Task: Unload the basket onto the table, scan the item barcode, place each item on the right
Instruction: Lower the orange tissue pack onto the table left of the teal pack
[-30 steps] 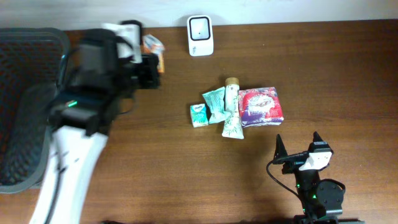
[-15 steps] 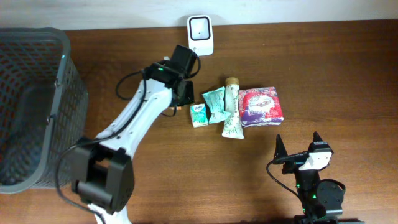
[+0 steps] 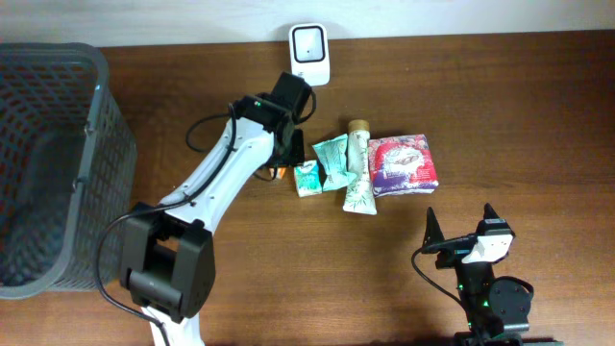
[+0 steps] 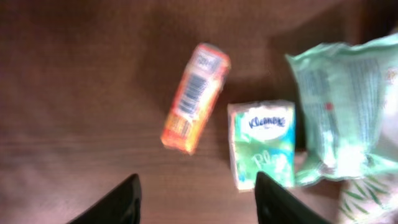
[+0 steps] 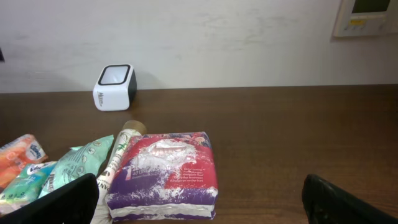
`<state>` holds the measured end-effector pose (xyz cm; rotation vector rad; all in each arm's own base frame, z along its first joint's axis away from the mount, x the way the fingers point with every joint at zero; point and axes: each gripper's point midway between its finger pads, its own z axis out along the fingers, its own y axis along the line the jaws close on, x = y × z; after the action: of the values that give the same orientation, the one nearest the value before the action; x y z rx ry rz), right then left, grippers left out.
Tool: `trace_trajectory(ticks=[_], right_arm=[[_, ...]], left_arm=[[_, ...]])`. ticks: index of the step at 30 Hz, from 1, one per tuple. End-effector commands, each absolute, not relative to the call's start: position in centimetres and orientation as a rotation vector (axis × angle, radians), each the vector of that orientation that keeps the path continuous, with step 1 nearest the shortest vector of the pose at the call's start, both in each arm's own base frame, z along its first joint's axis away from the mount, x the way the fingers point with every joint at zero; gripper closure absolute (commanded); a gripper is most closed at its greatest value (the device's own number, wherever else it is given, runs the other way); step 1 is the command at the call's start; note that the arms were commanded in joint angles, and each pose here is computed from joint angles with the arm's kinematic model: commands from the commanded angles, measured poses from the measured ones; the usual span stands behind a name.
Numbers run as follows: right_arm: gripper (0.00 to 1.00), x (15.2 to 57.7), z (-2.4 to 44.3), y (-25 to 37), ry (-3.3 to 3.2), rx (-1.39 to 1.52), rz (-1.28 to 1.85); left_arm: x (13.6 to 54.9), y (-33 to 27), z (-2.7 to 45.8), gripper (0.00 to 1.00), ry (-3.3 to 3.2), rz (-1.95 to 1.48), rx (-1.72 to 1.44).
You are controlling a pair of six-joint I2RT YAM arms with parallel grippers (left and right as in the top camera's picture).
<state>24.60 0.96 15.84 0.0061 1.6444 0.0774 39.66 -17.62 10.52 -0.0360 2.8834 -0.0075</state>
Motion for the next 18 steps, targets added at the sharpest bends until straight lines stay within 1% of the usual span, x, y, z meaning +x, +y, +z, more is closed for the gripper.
trace_trajectory(ticks=[1, 2, 3, 4, 5, 6, 7, 8, 9, 13, 15, 16, 18], right_arm=[[0.01, 24.6, 15.6, 1.1, 1.648, 0.003, 0.087], [0.01, 24.6, 15.6, 1.2, 1.648, 0.003, 0.088], [0.01, 24.6, 15.6, 1.1, 1.648, 0.003, 0.087], [0.01, 24.6, 15.6, 1.2, 1.648, 0.003, 0.087], [0.01, 24.6, 15.6, 1.1, 1.648, 0.003, 0.087], [0.01, 24.6, 15.6, 1.1, 1.648, 0.003, 0.087], [0.01, 24.6, 15.6, 1.1, 1.648, 0.003, 0.087], [0.01, 24.6, 15.6, 1.1, 1.648, 0.003, 0.087], [0.01, 24.6, 15.6, 1.1, 1.648, 0.003, 0.087], [0.01, 24.6, 15.6, 1.2, 1.648, 0.003, 0.088], [0.01, 24.6, 15.6, 1.1, 1.648, 0.003, 0.087], [0.01, 24.6, 15.6, 1.1, 1.648, 0.003, 0.087], [0.01, 24.6, 15.6, 1.1, 1.648, 0.003, 0.087]], left_arm=[[41.5, -16.4, 20.0, 0.42, 2.689, -0.086, -0.025], [41.7, -15.6, 21.9, 0.45, 2.645, -0.1, -0.025], [41.6, -15.0, 23.3, 0.53, 2.611, -0.113, -0.044], [41.6, -14.6, 23.8, 0.63, 2.598, -0.117, -0.054], [41.6, -14.6, 23.9, 0.72, 2.599, -0.116, -0.039], [41.6, -14.8, 23.4, 0.78, 2.609, -0.114, -0.005], [41.5, -15.4, 22.5, 0.88, 2.634, -0.116, 0.038], [41.5, -15.7, 21.5, 0.88, 2.657, -0.115, 0.053], [41.8, -16.0, 20.3, 0.91, 2.681, -0.107, 0.061], [43.8, -17.4, 15.0, 0.95, 2.75, -0.099, 0.078], [44.4, -18.6, 12.9, 0.95, 2.779, -0.154, 0.092], [44.7, -19.3, 11.5, 0.94, 2.799, -0.19, 0.102], [45.0, -19.5, 8.9, 0.93, 2.841, -0.175, 0.104]])
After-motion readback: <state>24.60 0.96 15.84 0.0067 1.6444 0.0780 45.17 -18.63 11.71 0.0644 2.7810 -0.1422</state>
